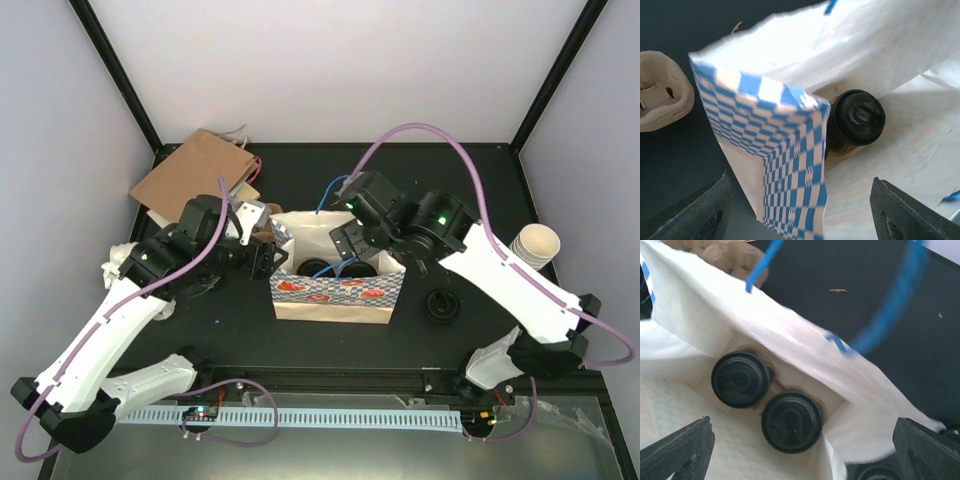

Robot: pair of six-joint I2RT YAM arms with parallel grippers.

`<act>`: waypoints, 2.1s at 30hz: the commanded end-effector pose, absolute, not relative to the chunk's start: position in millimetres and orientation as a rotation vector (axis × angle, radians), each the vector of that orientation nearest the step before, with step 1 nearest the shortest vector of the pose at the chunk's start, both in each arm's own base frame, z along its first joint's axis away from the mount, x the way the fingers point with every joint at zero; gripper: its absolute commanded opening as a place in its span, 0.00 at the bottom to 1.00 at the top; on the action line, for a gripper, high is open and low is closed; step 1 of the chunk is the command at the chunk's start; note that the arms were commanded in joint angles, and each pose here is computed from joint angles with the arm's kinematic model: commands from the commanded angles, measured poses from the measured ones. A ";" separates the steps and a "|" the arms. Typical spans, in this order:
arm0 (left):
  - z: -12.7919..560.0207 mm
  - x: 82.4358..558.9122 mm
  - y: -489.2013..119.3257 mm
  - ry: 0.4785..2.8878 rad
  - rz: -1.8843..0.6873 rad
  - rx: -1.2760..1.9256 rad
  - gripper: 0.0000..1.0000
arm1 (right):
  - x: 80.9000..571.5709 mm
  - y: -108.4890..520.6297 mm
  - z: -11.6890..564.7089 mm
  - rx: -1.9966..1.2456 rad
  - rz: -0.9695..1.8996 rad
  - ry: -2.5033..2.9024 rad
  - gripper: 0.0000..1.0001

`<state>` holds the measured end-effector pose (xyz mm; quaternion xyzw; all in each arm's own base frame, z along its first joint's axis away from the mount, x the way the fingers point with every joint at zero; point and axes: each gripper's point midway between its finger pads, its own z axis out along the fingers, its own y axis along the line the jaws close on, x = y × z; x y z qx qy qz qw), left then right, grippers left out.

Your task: Pack the takeout coffee

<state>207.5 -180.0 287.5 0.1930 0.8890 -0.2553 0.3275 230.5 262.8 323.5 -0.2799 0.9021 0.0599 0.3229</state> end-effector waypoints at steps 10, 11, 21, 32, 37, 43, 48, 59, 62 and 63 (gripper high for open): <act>278.3 220.2 -191.3 2.368 -0.505 0.489 0.70 | 215.7 197.2 311.7 -0.253 0.122 2.435 0.85; 276.4 220.5 -191.5 2.377 -0.495 0.489 0.68 | 216.1 198.2 306.1 -0.260 0.103 2.447 0.84; 269.3 221.6 -193.5 2.427 -0.459 0.491 0.25 | 230.9 191.1 275.3 -0.197 -0.125 2.488 0.60; 292.5 246.8 -215.0 2.348 -0.502 0.461 0.01 | 264.2 167.3 292.9 -0.109 -0.083 2.449 0.01; 312.7 268.0 -232.0 2.281 -0.532 0.453 0.01 | 284.9 145.9 304.0 -0.061 -0.118 2.432 0.01; 305.2 295.3 -245.3 2.312 -0.510 0.452 0.02 | 302.2 138.9 306.0 -0.048 -0.120 2.419 0.01; 301.7 320.5 -242.2 2.316 -0.483 0.407 0.01 | 317.2 139.4 300.0 -0.046 -0.120 2.425 0.02; 306.2 346.8 -232.5 2.294 -0.470 0.369 0.45 | 342.5 140.5 303.5 -0.041 -0.155 2.400 0.46; 311.1 339.2 -224.0 2.306 -0.453 0.360 0.70 | 342.3 137.3 309.6 -0.055 -0.178 2.389 0.64; 313.3 336.0 -219.9 2.306 -0.444 0.354 0.71 | 341.2 135.6 314.0 -0.057 -0.180 2.379 0.65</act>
